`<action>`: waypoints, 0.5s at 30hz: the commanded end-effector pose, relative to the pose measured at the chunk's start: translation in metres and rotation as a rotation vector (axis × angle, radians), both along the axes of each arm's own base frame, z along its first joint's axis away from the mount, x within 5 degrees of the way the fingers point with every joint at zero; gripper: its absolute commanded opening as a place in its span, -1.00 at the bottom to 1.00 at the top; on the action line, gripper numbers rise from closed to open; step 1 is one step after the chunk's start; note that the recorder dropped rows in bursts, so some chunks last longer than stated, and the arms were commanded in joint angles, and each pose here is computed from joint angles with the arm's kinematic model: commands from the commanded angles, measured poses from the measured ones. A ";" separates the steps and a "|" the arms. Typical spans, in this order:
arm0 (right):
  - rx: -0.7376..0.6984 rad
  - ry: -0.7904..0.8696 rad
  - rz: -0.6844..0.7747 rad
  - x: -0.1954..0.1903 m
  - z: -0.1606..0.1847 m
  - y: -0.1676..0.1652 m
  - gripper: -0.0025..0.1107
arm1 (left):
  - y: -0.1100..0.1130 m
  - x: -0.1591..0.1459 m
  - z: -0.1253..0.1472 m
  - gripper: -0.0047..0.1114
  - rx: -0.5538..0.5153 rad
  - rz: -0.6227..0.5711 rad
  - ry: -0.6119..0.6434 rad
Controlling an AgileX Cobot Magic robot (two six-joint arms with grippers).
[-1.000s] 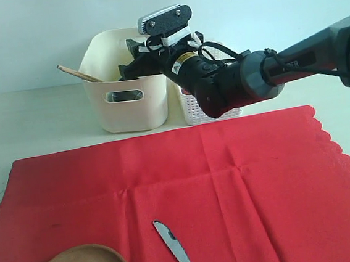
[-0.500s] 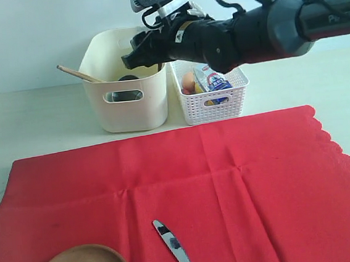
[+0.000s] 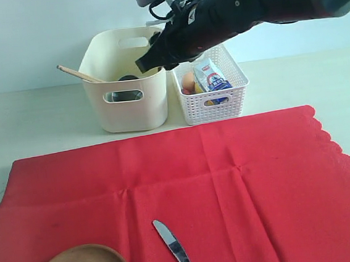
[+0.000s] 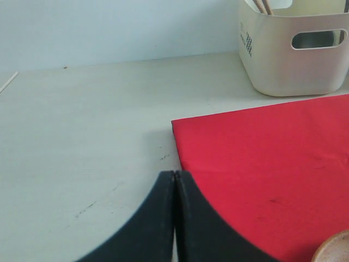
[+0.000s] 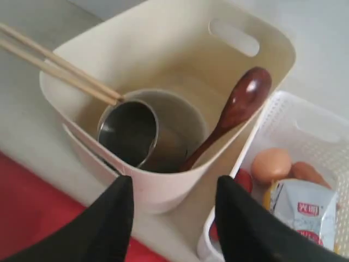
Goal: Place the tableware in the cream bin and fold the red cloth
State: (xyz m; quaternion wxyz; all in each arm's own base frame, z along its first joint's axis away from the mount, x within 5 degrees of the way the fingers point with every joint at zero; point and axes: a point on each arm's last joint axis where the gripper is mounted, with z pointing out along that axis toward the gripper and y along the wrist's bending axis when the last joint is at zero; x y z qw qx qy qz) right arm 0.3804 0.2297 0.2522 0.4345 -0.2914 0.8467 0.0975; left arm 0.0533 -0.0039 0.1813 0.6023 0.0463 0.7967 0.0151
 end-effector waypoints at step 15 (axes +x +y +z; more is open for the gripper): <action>-0.100 0.158 0.008 -0.067 0.008 -0.041 -0.22 | 0.000 0.000 0.000 -0.92 0.004 -0.003 -0.011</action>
